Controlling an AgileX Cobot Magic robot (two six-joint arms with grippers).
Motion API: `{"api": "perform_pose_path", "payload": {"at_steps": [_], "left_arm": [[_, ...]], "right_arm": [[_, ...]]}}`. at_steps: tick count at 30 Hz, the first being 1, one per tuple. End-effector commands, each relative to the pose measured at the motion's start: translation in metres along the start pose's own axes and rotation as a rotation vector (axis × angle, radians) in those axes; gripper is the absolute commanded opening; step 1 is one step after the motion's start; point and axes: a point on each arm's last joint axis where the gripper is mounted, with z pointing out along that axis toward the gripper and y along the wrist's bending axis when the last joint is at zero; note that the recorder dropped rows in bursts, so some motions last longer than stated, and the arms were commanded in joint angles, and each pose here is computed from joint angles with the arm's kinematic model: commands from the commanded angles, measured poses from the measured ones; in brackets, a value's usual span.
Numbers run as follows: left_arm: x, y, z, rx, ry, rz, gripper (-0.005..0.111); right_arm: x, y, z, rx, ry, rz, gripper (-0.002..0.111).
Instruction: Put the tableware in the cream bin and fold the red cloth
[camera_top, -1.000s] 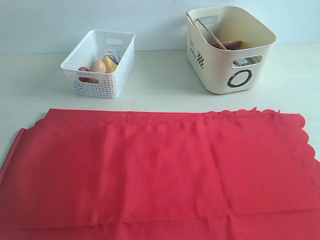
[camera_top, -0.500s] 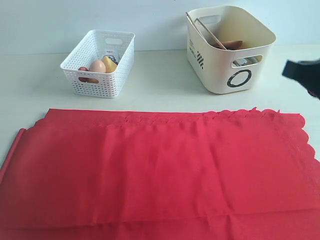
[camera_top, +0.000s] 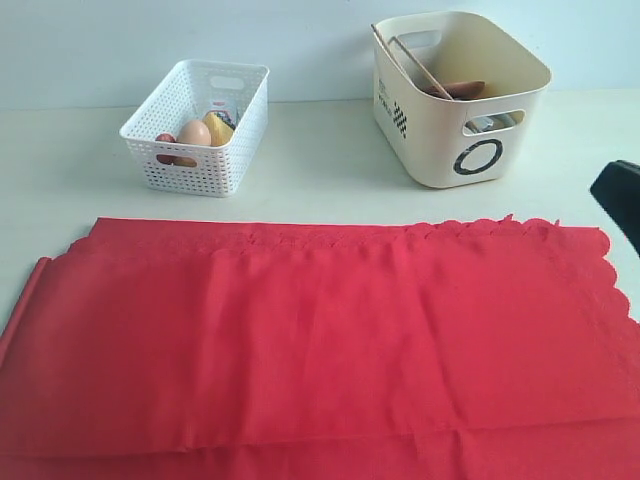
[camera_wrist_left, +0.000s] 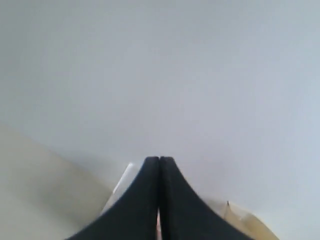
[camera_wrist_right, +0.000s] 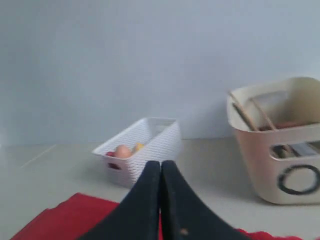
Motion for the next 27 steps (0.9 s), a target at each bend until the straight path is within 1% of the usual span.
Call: {"api": "perform_pose_path", "payload": {"at_steps": [1, 3, 4, 6, 7, 9, 10, 12, 13, 17, 19, 21, 24, 27], "left_arm": [[-0.019, -0.015, 0.004, 0.024, 0.000, 0.093, 0.000], [-0.014, -0.013, 0.015, -0.052, 0.146, 0.099, 0.000], [-0.009, -0.010, 0.023, -0.094, 0.218, 0.100, 0.000], [0.002, -0.004, 0.034, -0.153, 0.317, 0.102, 0.000], [0.010, 0.002, 0.041, -0.200, 0.401, 0.116, 0.001], [0.023, 0.010, 0.050, -0.255, 0.512, 0.145, 0.007], [0.033, 0.017, 0.055, -0.297, 0.595, 0.159, 0.014], [0.047, 0.026, 0.061, -0.360, 0.709, 0.160, 0.027], [0.055, 0.031, 0.063, -0.390, 0.762, 0.160, 0.038], [0.077, 0.045, 0.072, -0.483, 0.917, 0.155, 0.071], [0.086, 0.048, 0.078, -0.498, 0.991, 0.170, 0.081], [0.096, 0.045, 0.084, -0.453, 1.058, 0.222, 0.086], [0.112, 0.040, 0.093, -0.371, 1.137, 0.314, 0.089], [0.123, 0.043, 0.101, -0.383, 1.181, 0.322, 0.091]], "right_arm": [[0.002, 0.015, -0.003, -0.167, -0.001, -0.048, 0.000], [0.002, 0.015, -0.003, -0.166, -0.003, -0.046, 0.000], [0.002, 0.015, -0.003, -0.166, -0.003, -0.046, 0.000], [0.002, 0.015, -0.003, -0.167, -0.001, -0.050, 0.000], [0.002, 0.015, -0.003, -0.167, -0.001, -0.050, 0.000], [0.002, 0.016, -0.003, -0.170, 0.002, -0.056, 0.000], [0.002, 0.016, -0.003, -0.170, 0.002, -0.056, 0.000], [0.002, 0.016, -0.003, -0.170, 0.002, -0.056, 0.000], [0.002, 0.016, -0.003, -0.170, 0.002, -0.056, 0.000], [0.002, 0.016, -0.003, -0.170, 0.002, -0.054, 0.000], [0.002, 0.016, -0.003, -0.170, 0.002, -0.054, 0.000], [0.002, 0.016, -0.003, -0.170, 0.002, -0.054, 0.000], [0.002, 0.016, -0.003, -0.170, 0.002, -0.054, 0.000], [0.002, 0.016, -0.003, -0.171, 0.003, -0.055, 0.000]]}}
